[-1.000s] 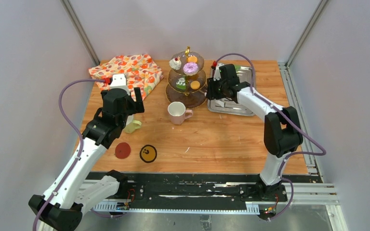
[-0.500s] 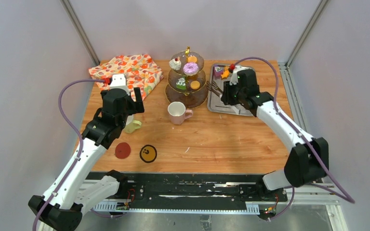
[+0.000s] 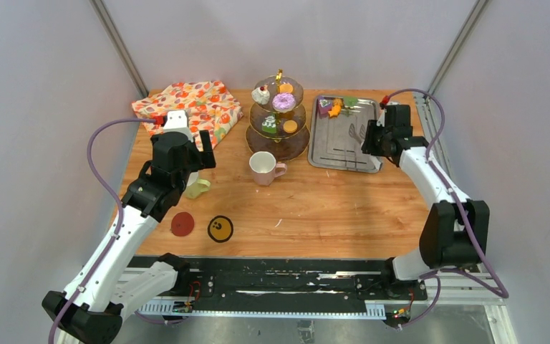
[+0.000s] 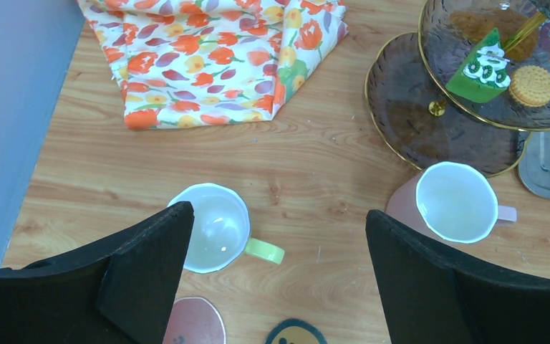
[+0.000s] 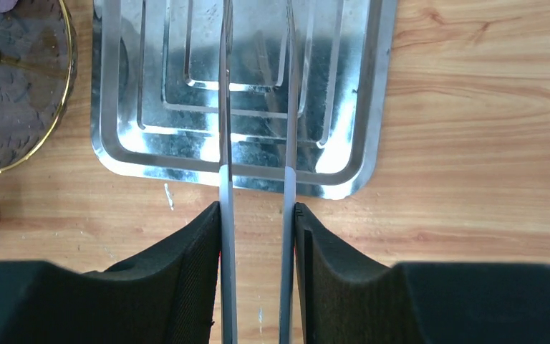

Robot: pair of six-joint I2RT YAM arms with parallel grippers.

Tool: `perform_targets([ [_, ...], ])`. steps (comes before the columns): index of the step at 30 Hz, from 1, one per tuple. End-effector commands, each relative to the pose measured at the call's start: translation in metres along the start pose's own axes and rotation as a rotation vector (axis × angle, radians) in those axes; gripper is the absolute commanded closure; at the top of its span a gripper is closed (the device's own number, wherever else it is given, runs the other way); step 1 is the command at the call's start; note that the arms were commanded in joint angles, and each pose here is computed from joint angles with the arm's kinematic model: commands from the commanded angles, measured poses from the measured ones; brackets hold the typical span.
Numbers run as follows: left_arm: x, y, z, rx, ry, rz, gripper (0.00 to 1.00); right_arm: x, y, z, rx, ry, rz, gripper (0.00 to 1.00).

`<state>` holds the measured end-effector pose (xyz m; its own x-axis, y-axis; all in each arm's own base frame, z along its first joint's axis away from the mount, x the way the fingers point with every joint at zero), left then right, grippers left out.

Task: Serve the afternoon tea

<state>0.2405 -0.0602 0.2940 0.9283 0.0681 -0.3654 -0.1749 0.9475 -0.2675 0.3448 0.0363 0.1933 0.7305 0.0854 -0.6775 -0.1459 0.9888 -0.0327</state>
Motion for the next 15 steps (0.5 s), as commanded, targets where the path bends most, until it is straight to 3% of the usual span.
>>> perform_targets([
  [1,-0.002,-0.001,0.005,-0.021,-0.026,-0.007,0.05,0.009,-0.004,0.033,0.039,-0.062,0.001,0.61],
  [9,0.001,0.000,0.004,-0.009,-0.026,0.013,0.05,0.044,0.007,0.056,0.076,-0.077,0.095,0.60],
  [15,0.004,0.000,0.004,0.004,-0.027,0.026,0.05,0.063,0.017,0.080,-0.046,-0.074,0.106,0.58],
])
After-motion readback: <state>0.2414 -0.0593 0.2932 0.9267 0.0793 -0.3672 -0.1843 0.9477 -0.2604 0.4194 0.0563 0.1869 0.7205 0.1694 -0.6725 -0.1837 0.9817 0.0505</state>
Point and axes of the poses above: each gripper's point midway between its finger pads, its own x axis out along the fingers, its own y axis along the line the jaws close on, z = x × y, the point moved 6 cm from there along -x, back along the fingers, and after that the axes turned 13 degrees about -x, right-handed, at the moved point
